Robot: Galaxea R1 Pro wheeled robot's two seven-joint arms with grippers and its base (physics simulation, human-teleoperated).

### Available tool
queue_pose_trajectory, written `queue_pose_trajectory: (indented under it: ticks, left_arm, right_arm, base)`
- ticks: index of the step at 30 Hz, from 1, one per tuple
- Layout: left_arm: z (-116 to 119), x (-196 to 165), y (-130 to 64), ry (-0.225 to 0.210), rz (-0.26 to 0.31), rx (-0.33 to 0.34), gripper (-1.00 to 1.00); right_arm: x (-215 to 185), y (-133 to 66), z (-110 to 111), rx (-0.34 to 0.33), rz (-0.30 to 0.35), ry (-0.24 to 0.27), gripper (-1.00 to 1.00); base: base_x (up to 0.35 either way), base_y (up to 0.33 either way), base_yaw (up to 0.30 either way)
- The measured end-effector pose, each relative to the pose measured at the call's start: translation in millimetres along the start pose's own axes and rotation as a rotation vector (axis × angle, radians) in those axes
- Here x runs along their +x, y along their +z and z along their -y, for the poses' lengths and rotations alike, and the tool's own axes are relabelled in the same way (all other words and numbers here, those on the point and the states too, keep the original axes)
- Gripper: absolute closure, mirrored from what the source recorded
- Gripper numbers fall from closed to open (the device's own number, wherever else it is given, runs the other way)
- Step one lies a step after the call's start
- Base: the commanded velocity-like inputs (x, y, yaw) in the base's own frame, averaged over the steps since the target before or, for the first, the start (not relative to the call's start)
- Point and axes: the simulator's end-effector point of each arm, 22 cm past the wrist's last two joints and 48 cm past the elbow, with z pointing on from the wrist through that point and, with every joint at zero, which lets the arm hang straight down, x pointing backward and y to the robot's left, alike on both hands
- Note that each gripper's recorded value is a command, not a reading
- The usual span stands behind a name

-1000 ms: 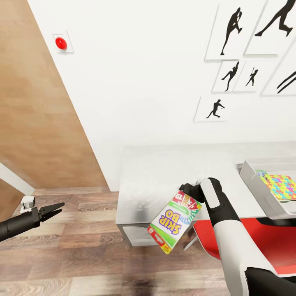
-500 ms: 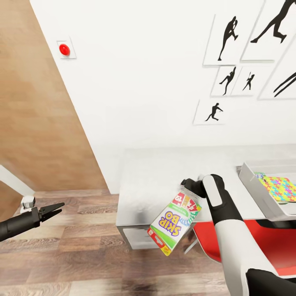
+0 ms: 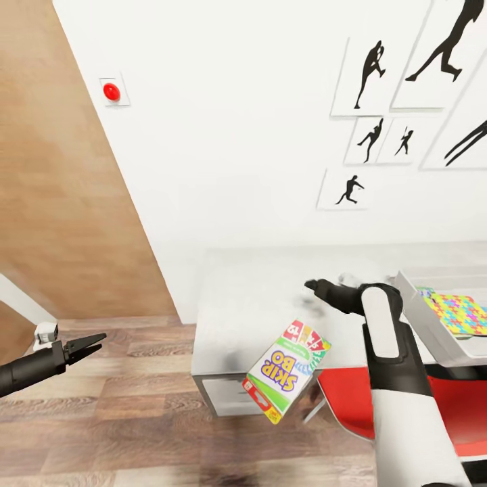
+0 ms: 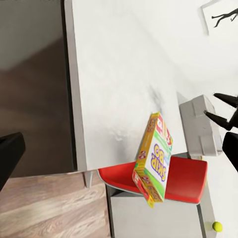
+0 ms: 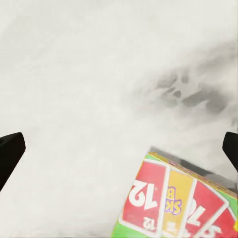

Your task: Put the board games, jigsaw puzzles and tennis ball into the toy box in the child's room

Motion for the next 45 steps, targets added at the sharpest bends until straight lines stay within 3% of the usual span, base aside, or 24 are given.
queue_pose_trajectory:
  ticks: [4,9,11,13,16,18,25,30,33,39,45]
  left_arm:
    - [2.6,-1.0,-0.8,0.003,0.003,0.004,-1.00]
    - [6.0,-2.7,-2.1,0.009,0.008,0.008,-1.00]
    - [7.4,-3.5,-2.5,0.011,0.009,0.010,-1.00]
    - [8.5,-4.0,-3.1,0.013,0.010,0.011,-1.00]
    - [11.3,-5.1,-3.9,0.017,0.014,0.016,-1.00]
    - [13.0,-5.9,-4.5,0.020,0.016,0.019,-1.00]
    - [18.2,-7.8,-6.2,0.026,0.021,0.027,-1.00]
    - [23.7,-8.5,-7.1,0.029,0.022,0.043,-1.00]
    - [33.6,-7.7,-7.7,0.031,0.020,0.086,-1.00]
    - [48.3,-5.5,-9.0,0.035,0.013,0.152,-1.00]
    - [53.9,-4.4,-9.1,0.035,0.011,0.174,-1.00]
  right_arm:
    - [30.1,-15.8,-5.4,-0.107,-0.035,0.066,-1.00]
    - [124.7,-24.2,6.9,-0.220,-0.191,0.184,-1.00]
    - [151.0,-31.6,3.1,-0.296,-0.227,0.224,-1.00]
    - [176.3,-46.0,-7.4,-0.421,-0.253,0.279,-1.00]
    - [182.8,-66.2,-20.8,-0.564,-0.252,0.323,-1.00]
    - [180.2,-74.9,-23.3,-0.616,-0.247,0.328,-1.00]
    - [174.8,-85.8,-25.7,-0.667,-0.228,0.326,-1.00]
    - [176.3,-82.8,-17.5,-0.632,-0.220,0.292,-1.00]
    - [178.8,-80.8,-14.7,-0.613,-0.220,0.272,-1.00]
    - [178.5,-79.9,-12.7,-0.604,-0.217,0.267,-1.00]
    - [178.1,-80.8,-13.6,-0.606,-0.215,0.265,-1.00]
  base:
    - [0.000,0.000,0.000]
    - [-0.031,0.000,-0.037]
    - [-0.107,0.000,-0.074]
    - [-0.114,0.000,-0.092]
    - [-0.053,0.000,-0.052]
    - [-0.022,0.000,-0.021]
    - [-0.006,0.000,-0.006]
    - [0.000,0.000,0.000]
    - [0.000,0.000,0.000]
    - [0.000,0.000,0.000]
    - [0.000,0.000,0.000]
